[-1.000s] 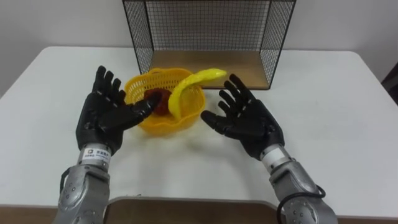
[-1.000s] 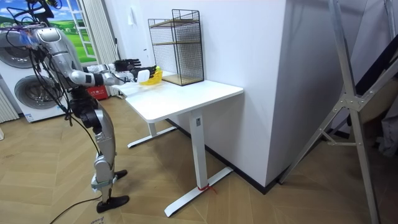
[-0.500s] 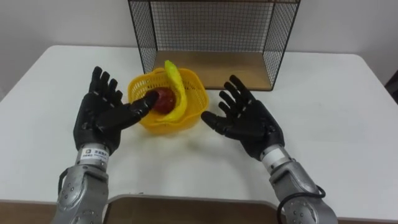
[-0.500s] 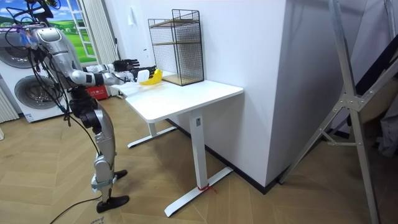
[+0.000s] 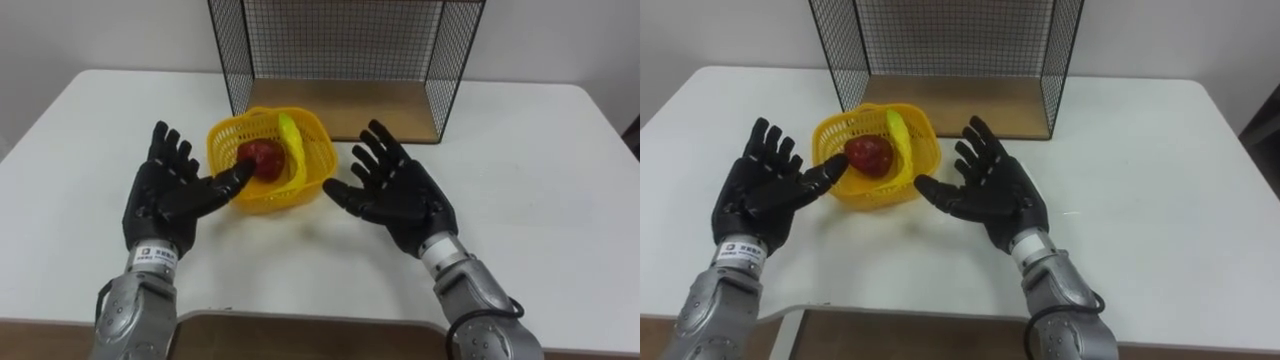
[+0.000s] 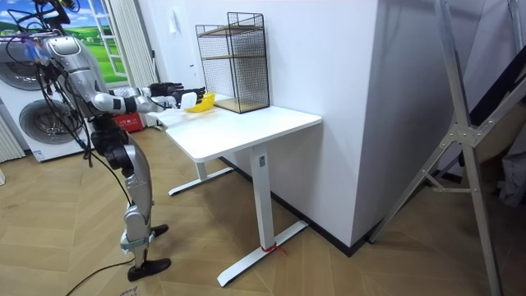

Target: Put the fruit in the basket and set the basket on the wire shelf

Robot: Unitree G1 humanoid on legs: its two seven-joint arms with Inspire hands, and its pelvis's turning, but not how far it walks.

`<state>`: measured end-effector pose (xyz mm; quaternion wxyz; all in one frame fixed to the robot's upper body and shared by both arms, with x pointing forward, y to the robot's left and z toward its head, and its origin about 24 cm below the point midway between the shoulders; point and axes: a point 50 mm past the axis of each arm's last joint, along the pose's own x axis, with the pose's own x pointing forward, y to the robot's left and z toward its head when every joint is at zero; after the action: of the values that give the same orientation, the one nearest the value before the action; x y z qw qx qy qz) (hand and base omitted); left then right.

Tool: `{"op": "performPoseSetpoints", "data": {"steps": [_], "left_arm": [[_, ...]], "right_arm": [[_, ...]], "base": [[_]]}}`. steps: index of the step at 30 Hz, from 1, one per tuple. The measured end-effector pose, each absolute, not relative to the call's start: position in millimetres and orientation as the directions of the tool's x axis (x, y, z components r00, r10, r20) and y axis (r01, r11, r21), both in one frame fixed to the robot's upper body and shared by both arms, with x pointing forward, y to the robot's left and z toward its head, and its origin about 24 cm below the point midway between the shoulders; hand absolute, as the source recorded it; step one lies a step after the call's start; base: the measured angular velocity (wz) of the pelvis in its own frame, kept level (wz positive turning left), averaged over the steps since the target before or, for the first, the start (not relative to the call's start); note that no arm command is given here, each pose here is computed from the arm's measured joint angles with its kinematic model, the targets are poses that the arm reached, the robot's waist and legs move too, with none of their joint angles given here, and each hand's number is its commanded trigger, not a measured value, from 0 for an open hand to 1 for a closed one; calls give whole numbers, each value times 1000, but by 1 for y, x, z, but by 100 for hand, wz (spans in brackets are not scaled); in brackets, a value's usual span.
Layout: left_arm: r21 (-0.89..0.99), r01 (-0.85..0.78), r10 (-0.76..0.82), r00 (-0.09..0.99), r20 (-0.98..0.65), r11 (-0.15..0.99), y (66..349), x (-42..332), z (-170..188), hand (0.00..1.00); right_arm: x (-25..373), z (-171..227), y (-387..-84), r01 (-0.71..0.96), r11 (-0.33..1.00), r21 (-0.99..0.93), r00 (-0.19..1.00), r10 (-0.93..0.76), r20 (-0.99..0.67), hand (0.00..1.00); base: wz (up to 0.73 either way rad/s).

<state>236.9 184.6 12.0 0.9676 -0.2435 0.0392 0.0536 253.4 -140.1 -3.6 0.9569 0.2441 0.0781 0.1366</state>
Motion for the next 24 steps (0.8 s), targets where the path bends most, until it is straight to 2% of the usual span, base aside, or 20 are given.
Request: {"op": "performPoseSetpoints", "data": {"steps": [12, 24], "left_arm": [[-470, -133, 47, 981, -190, 873, 174, 233, -6, 0], [-465, -94, -1, 980, -201, 880, 166, 233, -9, 0]], "right_arm": [[253, -6, -140, -247, 858, 450, 939, 326, -107, 0], [259, -1, -133, -307, 857, 415, 921, 377, -98, 0]], "base": [[-1], [-1]]}}
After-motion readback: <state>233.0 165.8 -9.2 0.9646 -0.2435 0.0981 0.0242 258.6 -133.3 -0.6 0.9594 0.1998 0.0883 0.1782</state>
